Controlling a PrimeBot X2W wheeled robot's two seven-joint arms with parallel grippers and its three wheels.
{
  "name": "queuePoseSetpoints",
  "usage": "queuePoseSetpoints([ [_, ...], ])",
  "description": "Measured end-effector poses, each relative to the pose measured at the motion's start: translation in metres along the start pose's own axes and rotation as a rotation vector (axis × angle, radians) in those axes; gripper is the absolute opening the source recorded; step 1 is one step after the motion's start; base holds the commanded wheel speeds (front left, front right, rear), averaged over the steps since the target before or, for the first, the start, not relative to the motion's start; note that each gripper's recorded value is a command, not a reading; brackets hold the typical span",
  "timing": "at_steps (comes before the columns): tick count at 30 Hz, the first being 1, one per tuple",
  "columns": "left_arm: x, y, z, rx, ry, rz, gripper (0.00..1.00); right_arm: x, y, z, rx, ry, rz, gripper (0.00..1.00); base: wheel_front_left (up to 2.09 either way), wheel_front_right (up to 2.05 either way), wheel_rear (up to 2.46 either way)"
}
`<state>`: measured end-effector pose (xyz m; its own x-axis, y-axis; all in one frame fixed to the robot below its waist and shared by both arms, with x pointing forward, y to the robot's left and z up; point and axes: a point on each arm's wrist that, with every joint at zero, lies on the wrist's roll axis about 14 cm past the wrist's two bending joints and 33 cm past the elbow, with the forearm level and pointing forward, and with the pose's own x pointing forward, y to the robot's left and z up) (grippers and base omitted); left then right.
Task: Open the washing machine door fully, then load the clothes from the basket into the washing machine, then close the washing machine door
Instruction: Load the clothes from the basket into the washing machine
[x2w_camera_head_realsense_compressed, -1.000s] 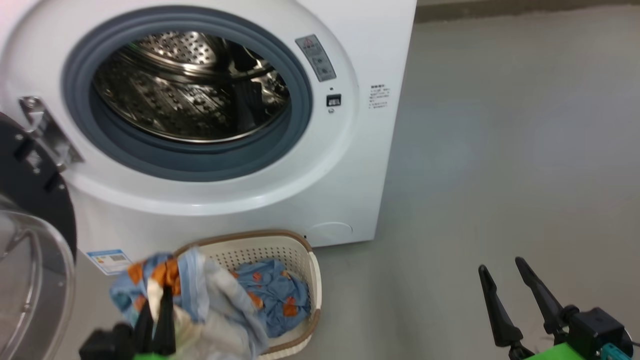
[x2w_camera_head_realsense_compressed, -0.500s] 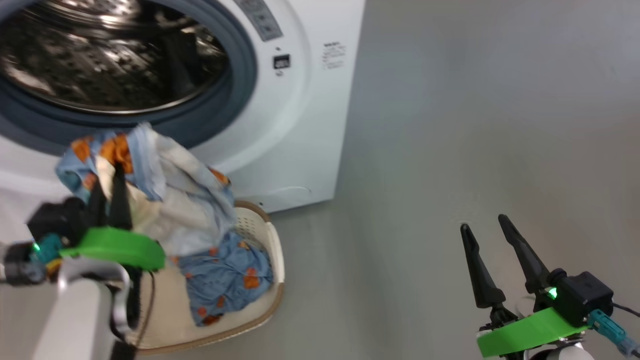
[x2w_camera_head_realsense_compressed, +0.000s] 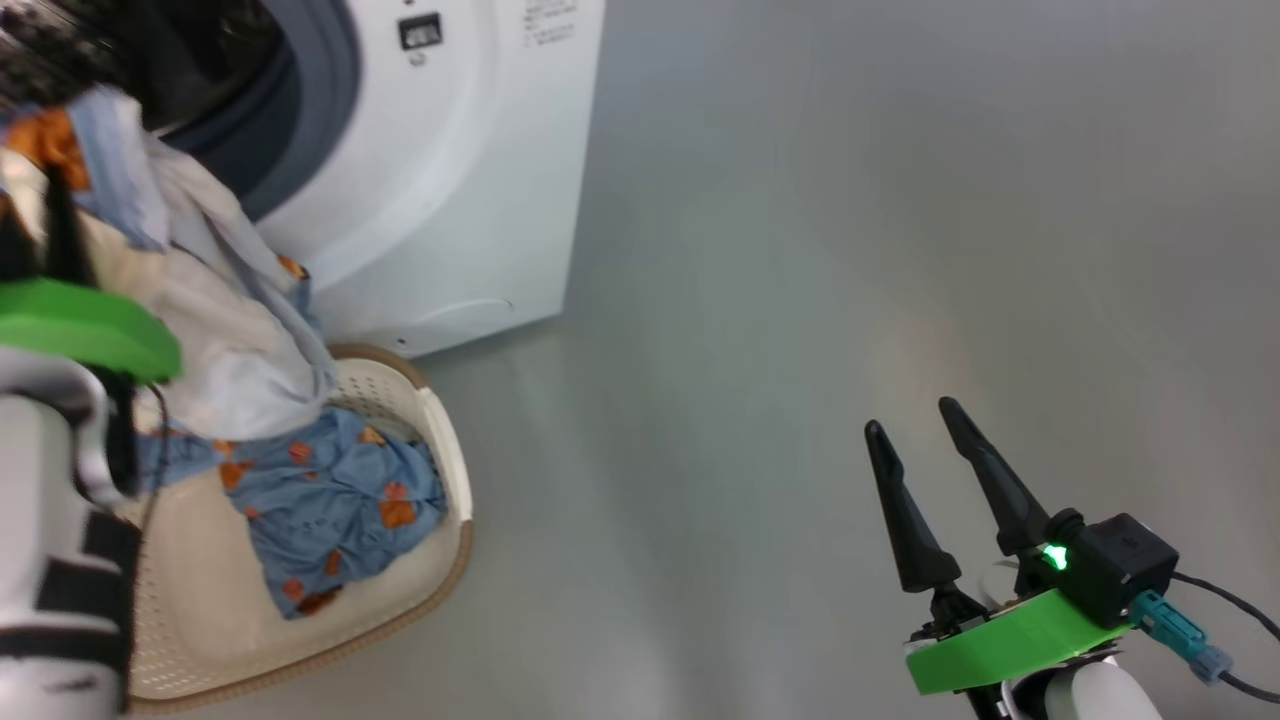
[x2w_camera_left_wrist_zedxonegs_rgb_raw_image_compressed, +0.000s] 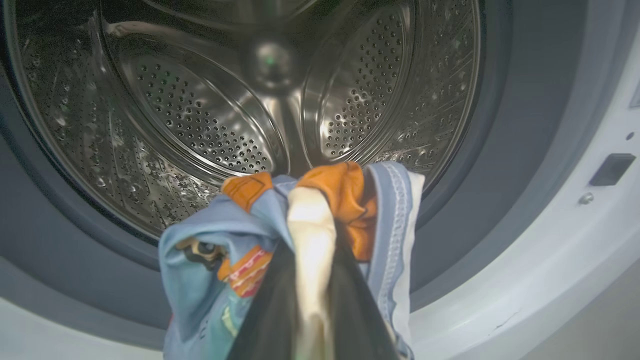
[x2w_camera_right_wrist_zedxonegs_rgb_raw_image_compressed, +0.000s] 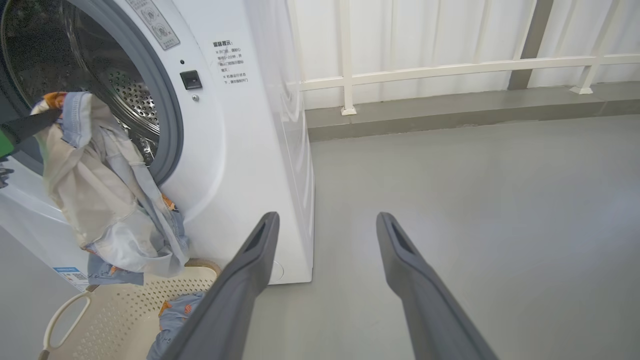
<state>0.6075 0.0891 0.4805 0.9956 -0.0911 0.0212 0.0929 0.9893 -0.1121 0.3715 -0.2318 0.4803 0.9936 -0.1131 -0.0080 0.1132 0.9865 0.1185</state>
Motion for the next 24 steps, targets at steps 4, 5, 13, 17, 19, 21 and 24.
queuePoseSetpoints([
  [4, 0.027, 0.004, -0.008, 0.017, 0.017, 0.011, 0.00, -0.001, -0.001, -0.013, -0.003, 0.041, -0.009, 1.00, 0.00, 0.00, 0.00],
  [5, 0.034, 0.005, -0.008, 0.029, 0.014, 0.012, 0.00, -0.001, 0.000, -0.016, -0.004, 0.051, -0.008, 1.00, 0.00, 0.00, 0.00],
  [13, 0.072, -0.004, -0.007, 0.044, -0.003, -0.002, 0.00, -0.002, -0.010, -0.023, 0.008, 0.078, -0.049, 1.00, 0.00, 0.00, 0.00],
  [17, 0.097, 0.004, 0.007, 0.055, -0.044, 0.017, 0.00, -0.002, -0.012, -0.028, 0.030, 0.092, -0.063, 1.00, 0.00, 0.00, 0.00],
  [19, 0.108, 0.008, 0.014, 0.047, -0.068, 0.031, 0.00, -0.001, -0.011, -0.031, 0.035, 0.101, -0.065, 1.00, 0.00, 0.00, 0.00],
  [21, 0.119, 0.009, 0.018, 0.056, -0.084, 0.033, 0.00, -0.001, -0.014, -0.034, 0.043, 0.109, -0.077, 1.00, 0.00, 0.00, 0.00],
  [24, 0.132, 0.012, 0.014, 0.091, -0.086, 0.034, 0.00, -0.001, -0.018, -0.040, 0.044, 0.128, -0.094, 1.00, 0.00, 0.00, 0.00],
])
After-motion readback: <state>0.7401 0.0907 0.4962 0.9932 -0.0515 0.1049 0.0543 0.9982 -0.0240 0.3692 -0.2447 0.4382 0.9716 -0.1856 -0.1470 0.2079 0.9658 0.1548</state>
